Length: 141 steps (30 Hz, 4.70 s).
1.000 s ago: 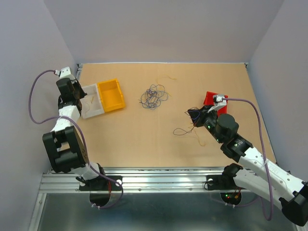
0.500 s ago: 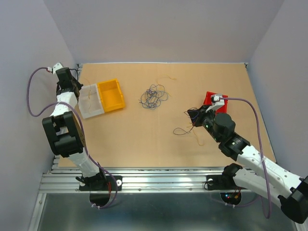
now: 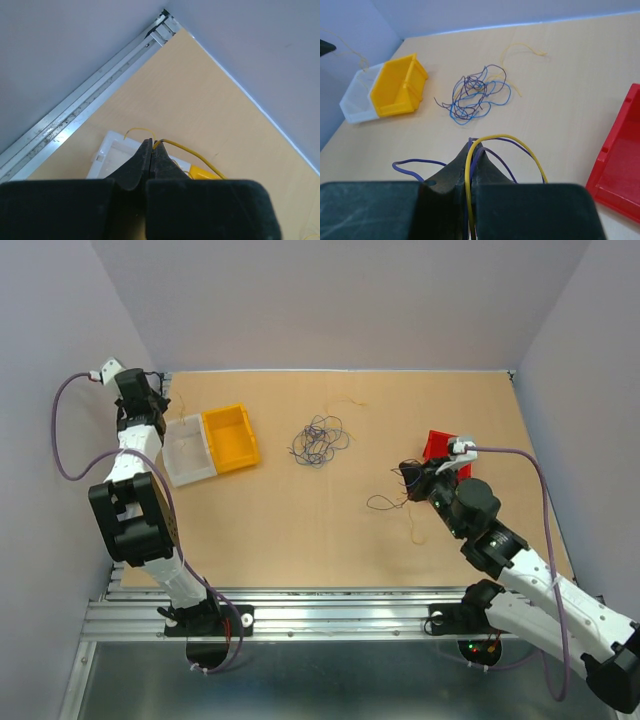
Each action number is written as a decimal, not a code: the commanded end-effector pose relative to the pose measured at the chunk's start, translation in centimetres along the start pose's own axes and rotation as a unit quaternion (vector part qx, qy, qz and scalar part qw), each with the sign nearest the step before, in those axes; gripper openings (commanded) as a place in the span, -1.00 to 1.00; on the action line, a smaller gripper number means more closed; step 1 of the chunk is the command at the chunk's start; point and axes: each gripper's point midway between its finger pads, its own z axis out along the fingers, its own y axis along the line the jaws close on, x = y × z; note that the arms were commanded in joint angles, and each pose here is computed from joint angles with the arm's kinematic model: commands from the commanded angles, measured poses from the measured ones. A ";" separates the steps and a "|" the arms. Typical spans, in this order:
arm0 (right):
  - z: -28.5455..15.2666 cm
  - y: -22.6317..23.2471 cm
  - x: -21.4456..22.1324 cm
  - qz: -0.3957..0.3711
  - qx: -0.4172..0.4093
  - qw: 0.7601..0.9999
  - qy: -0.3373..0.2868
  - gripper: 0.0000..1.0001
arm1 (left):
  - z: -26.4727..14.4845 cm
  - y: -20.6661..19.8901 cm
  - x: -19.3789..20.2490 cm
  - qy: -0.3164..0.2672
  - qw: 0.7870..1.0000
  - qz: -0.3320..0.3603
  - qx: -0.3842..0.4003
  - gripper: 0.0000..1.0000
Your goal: Untangle the cables
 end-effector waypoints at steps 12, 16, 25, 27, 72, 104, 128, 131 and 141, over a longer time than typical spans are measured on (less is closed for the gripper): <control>-2.7 1.7 -4.2 0.026 -0.052 0.995 -0.080 -0.99 | -2.8 3.5 0.7 -0.036 0.993 0.101 -0.040 -1.00; -2.4 1.7 -4.0 0.027 -0.049 0.996 -0.073 -0.99 | -4.0 4.6 1.9 -0.027 0.989 0.138 -0.053 -1.00; -2.2 1.6 -3.9 0.026 -0.046 0.996 -0.072 -0.99 | -4.9 4.3 3.6 -0.008 0.982 0.186 -0.043 -1.00; -2.2 1.4 -3.9 0.026 -0.042 0.996 -0.072 -0.99 | -5.3 4.0 3.5 -0.012 0.981 0.189 -0.033 -1.00; -2.9 0.9 -3.9 0.018 -0.034 0.997 -0.073 -0.99 | -5.0 3.4 5.1 0.009 0.956 0.294 -0.004 -0.79; -0.7 2.0 -2.7 0.015 -0.044 0.998 -0.035 -0.99 | -4.4 -0.7 4.3 0.022 0.952 0.296 0.075 0.29; -1.7 1.8 -3.2 0.016 -0.048 0.997 -0.053 -0.99 | 1.3 2.6 7.5 0.084 0.942 0.325 -0.002 -0.09; -1.7 1.7 -3.1 0.017 -0.046 0.997 -0.054 -0.99 | 1.7 2.6 7.6 0.086 0.942 0.325 -0.002 -0.55; -1.8 1.7 -3.2 0.016 -0.047 0.997 -0.056 -0.99 | 1.4 3.7 8.4 0.095 0.936 0.338 -0.015 -1.00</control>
